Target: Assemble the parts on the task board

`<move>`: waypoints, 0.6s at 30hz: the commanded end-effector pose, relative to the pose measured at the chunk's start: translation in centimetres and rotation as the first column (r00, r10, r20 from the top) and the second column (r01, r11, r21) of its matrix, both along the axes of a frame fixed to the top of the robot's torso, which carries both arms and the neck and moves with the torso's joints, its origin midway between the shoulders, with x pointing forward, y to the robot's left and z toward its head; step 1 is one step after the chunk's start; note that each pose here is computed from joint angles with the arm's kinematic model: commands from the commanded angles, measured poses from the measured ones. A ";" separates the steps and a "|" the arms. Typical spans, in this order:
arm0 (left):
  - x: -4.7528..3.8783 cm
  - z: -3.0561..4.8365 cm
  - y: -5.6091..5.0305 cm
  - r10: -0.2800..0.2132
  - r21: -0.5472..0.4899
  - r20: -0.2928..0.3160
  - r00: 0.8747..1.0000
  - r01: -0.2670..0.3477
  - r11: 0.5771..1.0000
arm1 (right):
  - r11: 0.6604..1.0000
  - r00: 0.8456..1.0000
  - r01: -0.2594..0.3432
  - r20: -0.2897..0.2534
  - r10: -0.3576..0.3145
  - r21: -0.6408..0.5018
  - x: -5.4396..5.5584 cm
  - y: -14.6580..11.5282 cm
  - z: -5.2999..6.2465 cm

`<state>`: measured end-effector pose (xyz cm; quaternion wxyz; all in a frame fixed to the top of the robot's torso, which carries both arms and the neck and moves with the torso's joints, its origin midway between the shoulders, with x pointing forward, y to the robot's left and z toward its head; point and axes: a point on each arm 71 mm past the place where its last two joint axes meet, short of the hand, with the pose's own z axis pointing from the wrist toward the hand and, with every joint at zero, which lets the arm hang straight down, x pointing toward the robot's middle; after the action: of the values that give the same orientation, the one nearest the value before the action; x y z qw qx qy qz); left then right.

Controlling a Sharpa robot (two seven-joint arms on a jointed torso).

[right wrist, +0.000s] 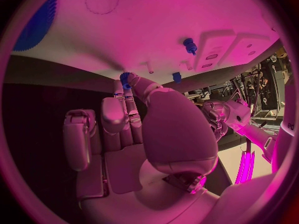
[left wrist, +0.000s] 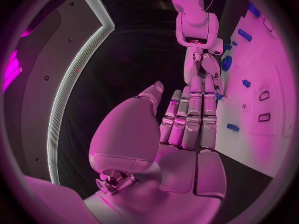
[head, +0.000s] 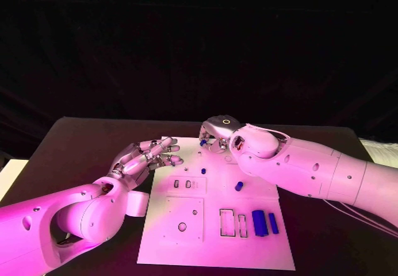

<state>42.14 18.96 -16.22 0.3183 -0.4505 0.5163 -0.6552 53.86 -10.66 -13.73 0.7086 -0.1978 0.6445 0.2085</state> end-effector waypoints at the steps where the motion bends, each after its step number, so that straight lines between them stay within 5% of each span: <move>1: -0.03 0.16 -0.2 -0.018 -0.014 0.008 1.000 0.018 1.000 | 1.000 1.000 -0.009 0.006 0.009 -0.020 0.0 0.1 -0.1; 10: 0.00 0.14 -0.3 -0.018 -0.013 0.007 1.000 0.018 1.000 | 0.999 1.000 -0.001 -0.011 0.001 -0.037 0.2 0.1 -0.3; 18: -0.02 0.14 -0.2 -0.016 -0.012 0.006 1.000 0.016 1.000 | 1.000 0.999 0.012 0.029 -0.012 -0.003 0.3 -0.3 0.2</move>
<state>42.19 18.95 -16.24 0.3184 -0.4507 0.5164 -0.6548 54.14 -10.88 -13.79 0.7090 -0.1975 0.6458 0.2028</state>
